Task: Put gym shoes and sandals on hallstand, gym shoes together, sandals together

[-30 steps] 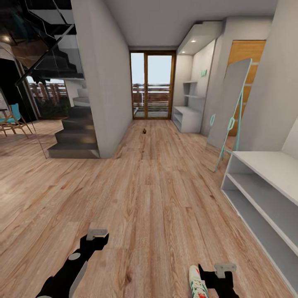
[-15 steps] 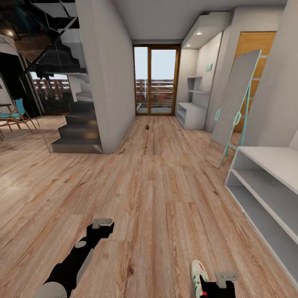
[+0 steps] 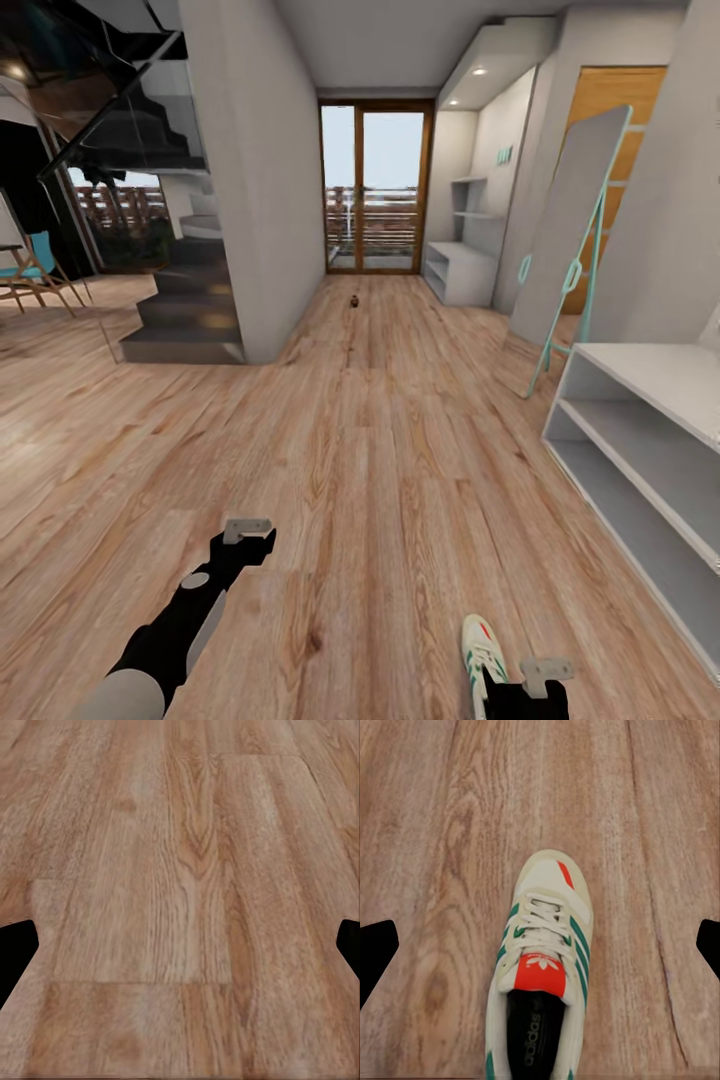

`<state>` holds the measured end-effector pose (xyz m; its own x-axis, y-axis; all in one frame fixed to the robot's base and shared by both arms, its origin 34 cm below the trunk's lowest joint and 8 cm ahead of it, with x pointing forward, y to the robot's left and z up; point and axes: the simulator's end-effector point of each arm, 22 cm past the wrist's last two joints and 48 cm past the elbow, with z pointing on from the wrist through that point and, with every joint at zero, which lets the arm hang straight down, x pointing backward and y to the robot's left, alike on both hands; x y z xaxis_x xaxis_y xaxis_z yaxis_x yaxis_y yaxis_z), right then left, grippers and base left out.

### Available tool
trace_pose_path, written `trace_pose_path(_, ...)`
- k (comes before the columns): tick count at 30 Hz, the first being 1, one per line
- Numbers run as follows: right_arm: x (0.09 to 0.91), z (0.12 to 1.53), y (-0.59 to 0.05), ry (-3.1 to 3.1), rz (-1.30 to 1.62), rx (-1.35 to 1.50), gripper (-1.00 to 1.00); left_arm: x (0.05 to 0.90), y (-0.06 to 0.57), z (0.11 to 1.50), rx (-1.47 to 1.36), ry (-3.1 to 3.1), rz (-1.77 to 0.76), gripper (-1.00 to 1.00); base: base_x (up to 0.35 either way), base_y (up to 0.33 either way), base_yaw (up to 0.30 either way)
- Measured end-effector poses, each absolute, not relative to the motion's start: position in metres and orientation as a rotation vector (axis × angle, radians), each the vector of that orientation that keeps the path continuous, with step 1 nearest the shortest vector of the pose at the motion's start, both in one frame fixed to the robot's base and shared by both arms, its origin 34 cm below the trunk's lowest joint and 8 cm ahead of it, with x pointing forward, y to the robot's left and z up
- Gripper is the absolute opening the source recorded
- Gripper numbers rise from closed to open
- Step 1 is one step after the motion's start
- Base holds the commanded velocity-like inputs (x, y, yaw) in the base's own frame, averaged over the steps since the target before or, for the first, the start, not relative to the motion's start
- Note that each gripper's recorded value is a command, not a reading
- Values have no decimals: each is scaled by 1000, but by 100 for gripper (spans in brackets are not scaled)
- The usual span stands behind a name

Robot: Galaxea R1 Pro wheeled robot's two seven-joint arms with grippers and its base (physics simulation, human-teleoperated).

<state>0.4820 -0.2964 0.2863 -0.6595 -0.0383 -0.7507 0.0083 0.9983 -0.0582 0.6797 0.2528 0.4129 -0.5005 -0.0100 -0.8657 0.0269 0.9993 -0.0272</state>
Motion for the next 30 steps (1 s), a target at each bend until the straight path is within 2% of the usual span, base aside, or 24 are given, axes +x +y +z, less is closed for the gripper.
trace_pose_path(12, 471, 259, -297, 2318, -73, -21, 100, 667, 253, 374, 10, 2135, -46, 100, 0, 0, -98)
trace_pose_path(23, 459, 240, -296, 2364, -73, -22, 100, 660, 254, 345, 7, 2182, -45, 100, 0, 0, -7)
trace_pose_path(30, 450, 227, -295, 2396, -72, -23, 100, 655, 254, 327, 6, 2212, -46, 100, 0, 0, 81)
